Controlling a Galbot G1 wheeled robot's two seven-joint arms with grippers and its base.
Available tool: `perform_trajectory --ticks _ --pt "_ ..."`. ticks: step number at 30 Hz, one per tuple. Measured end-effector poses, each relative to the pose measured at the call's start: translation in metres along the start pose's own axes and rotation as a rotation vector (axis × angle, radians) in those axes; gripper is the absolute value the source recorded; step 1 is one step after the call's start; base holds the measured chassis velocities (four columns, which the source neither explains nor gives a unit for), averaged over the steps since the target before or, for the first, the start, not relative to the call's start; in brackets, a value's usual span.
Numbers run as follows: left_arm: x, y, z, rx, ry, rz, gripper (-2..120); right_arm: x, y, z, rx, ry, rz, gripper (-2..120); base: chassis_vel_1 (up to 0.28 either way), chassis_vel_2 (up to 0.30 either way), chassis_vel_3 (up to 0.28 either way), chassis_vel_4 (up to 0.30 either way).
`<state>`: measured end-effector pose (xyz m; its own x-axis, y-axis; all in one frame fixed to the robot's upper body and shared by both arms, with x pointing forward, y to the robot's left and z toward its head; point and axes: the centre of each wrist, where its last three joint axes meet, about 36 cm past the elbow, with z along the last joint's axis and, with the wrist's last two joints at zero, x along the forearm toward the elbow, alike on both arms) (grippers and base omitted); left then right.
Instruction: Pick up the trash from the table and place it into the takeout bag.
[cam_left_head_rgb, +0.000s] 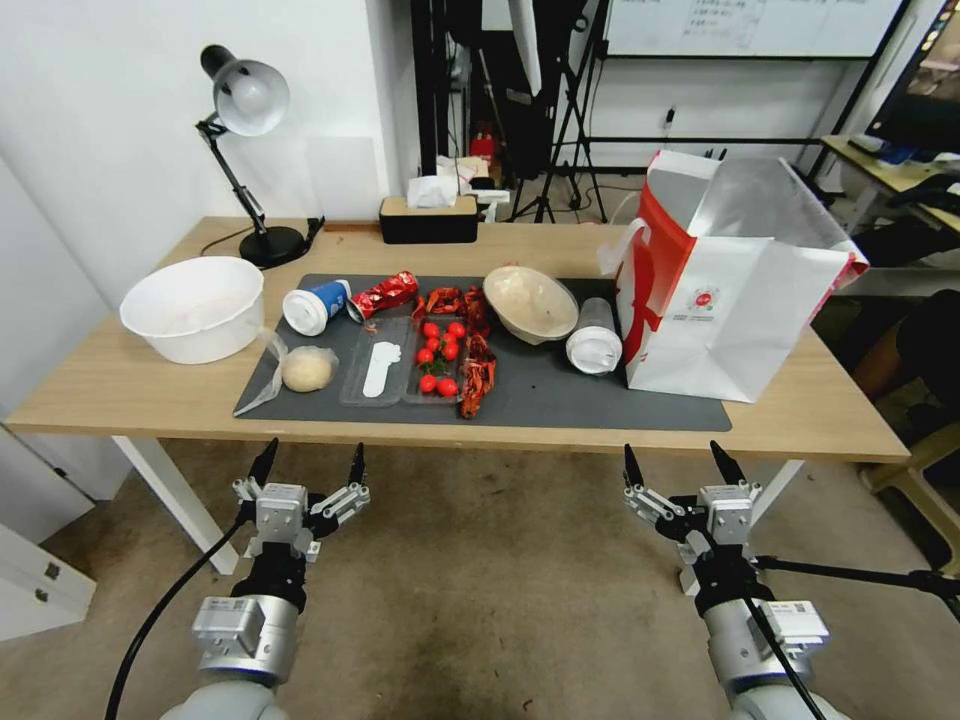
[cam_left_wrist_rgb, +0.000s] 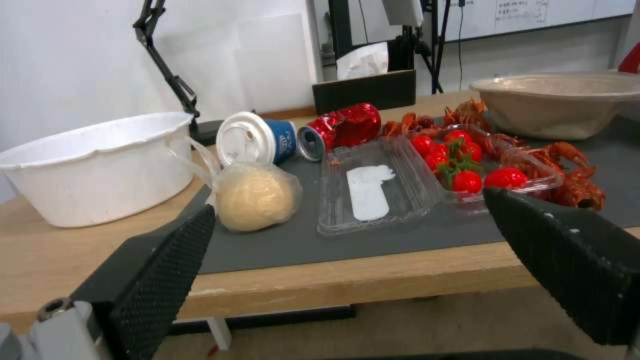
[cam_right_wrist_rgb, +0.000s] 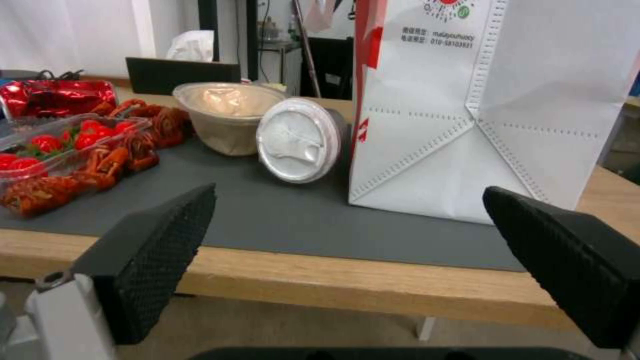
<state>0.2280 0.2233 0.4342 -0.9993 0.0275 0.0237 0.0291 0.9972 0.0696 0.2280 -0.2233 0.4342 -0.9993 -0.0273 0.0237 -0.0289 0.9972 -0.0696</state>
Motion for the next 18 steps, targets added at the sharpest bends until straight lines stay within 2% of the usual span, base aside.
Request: perform_trajectory --ticks 18 --pt "0.0000 0.0000 0.0000 0.000 0.000 0.000 100 0.0000 0.0000 0.0000 0.000 0.000 0.000 100 0.000 0.000 0.000 0.000"
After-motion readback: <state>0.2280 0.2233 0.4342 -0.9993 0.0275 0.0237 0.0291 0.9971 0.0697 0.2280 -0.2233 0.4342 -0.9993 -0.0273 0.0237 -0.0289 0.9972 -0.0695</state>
